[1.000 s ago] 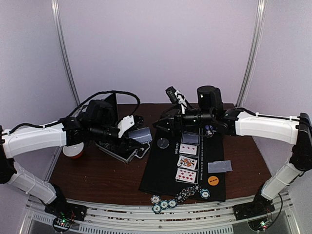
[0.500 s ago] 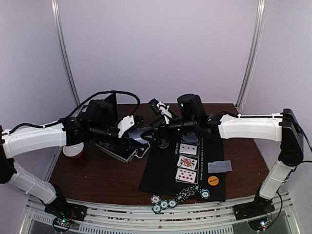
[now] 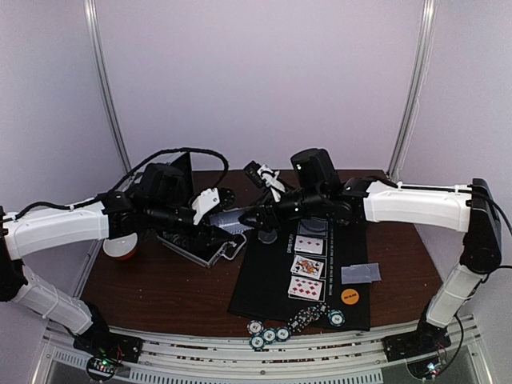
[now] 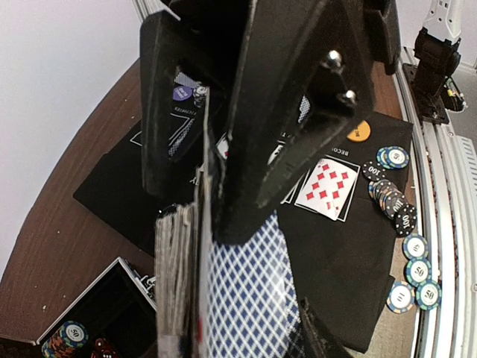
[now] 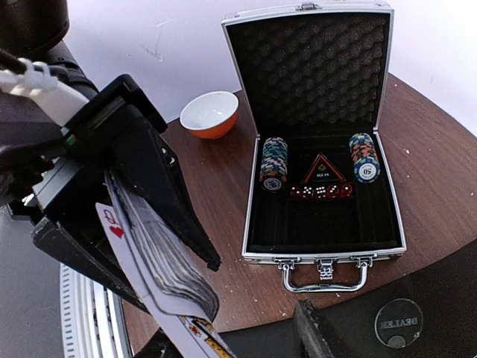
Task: Distribute texas hold em gaming equipment
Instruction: Pick up the poker card from the face-down deck piles.
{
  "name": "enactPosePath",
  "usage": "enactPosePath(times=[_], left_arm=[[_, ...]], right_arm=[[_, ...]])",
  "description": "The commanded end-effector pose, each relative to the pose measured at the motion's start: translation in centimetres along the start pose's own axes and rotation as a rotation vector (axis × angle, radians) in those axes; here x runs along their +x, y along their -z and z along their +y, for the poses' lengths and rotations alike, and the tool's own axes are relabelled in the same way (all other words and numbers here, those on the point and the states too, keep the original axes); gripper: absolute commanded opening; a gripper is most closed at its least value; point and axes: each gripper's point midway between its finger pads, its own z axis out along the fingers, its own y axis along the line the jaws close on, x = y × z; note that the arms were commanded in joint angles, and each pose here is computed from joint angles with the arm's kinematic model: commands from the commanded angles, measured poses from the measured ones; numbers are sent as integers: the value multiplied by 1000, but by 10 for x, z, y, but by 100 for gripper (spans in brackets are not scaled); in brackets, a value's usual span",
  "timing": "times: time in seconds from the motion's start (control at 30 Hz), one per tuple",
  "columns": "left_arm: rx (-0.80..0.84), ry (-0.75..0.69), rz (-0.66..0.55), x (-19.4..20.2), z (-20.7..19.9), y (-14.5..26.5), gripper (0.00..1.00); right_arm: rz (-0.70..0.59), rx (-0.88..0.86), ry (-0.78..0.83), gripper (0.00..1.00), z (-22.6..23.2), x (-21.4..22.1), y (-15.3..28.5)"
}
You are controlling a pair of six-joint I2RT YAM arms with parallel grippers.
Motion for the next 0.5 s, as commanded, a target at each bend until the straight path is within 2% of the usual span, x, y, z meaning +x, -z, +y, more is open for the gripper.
enactPosePath(times=[0.0, 0.2, 0.47], left_arm=[[-7, -26, -58, -17, 2, 5, 41], [-9, -27, -58, -17, 2, 5, 41], [-9, -26, -59, -17, 2, 5, 41]], right_arm=[[-16, 11, 32, 37, 6, -20, 19], [29, 15, 34, 12, 7, -18, 24], [68, 95, 79, 0, 1, -21, 46]])
